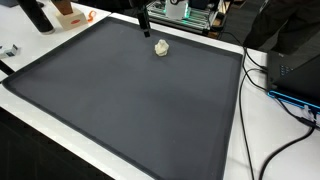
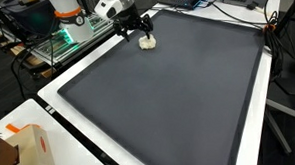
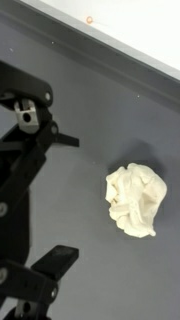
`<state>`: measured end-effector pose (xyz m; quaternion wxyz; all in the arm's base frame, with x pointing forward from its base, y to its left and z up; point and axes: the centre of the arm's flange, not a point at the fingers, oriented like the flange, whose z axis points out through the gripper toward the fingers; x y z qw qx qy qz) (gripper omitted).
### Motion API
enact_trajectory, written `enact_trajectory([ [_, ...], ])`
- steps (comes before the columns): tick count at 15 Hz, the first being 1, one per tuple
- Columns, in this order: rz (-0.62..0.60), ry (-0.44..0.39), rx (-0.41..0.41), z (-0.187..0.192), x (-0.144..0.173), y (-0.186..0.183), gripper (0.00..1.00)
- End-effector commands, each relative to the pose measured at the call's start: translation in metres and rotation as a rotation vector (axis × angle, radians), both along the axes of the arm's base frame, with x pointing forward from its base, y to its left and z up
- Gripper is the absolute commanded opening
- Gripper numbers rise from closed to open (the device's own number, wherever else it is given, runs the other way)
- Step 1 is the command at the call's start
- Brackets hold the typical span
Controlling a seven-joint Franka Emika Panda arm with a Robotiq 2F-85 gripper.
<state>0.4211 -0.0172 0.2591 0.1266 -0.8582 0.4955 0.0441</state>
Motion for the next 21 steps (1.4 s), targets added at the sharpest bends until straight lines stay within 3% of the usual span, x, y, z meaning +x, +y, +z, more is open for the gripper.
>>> enact_trajectory([
  [1,0.107,0.014,-0.046,0.025,-0.006,0.015,1.0],
  [14,0.414,0.019,-0.186,0.102,0.02,0.071,1.0],
  [21,0.429,-0.014,-0.184,0.11,0.03,0.081,1.0],
])
